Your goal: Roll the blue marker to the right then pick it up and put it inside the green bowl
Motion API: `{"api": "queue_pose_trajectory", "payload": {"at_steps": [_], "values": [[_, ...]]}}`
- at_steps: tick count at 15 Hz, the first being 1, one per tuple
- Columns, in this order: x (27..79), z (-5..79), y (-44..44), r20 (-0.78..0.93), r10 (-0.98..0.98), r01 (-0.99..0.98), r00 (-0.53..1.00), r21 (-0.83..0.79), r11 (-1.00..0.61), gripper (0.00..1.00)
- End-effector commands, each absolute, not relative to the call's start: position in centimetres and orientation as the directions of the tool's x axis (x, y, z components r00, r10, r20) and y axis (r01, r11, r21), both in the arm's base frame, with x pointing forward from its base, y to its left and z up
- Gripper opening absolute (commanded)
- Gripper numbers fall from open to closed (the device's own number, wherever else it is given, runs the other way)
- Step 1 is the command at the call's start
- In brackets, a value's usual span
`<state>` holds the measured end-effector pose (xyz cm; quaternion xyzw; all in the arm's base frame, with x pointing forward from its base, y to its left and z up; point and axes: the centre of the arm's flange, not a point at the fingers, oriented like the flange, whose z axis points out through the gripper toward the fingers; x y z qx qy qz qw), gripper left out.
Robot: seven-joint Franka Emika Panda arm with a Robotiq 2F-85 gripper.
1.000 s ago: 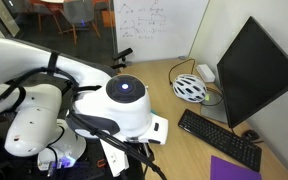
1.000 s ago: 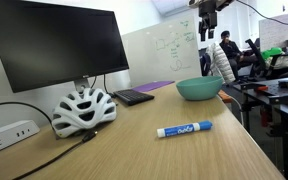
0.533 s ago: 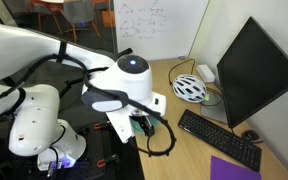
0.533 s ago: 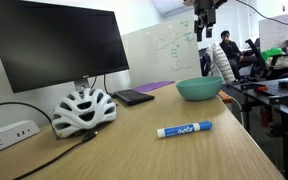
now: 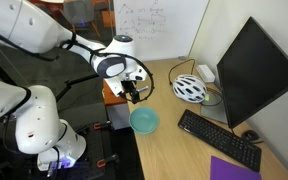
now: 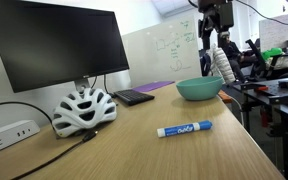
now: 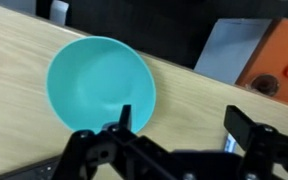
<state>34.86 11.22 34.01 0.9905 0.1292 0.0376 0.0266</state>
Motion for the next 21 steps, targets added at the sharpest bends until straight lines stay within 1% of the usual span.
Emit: {"api": "queue_pose_trajectory", "payload": {"at_steps": [1,4,6,9,14,15,16,18,19,21], "values": [[35.1,29.3,16.8,0.048,0.187,0.185,0.981,0.047,-0.982,1.00],[36.0,25.9,21.1,0.060,0.164,0.162,0.985,0.035,-0.986,1.00],[37.7,24.2,22.8,0.040,0.166,0.166,0.985,0.000,-0.986,1.00],[41.3,22.3,24.5,-0.006,0.186,0.185,0.983,-0.019,-0.982,1.00],[46.4,19.0,27.4,-0.014,0.214,0.213,0.977,-0.030,-0.977,1.00],[47.0,18.3,28.3,-0.020,0.229,0.228,0.973,-0.024,-0.973,0.75],[47.4,17.7,29.2,-0.013,0.231,0.230,0.973,-0.015,-0.973,0.74],[47.8,17.5,30.4,0.014,0.279,0.279,0.960,0.022,-0.960,0.59],[47.9,17.9,30.7,0.036,0.297,0.295,0.954,0.043,-0.954,0.49],[48.0,19.6,31.0,0.088,0.315,0.308,0.945,0.085,-0.947,0.36]]}}
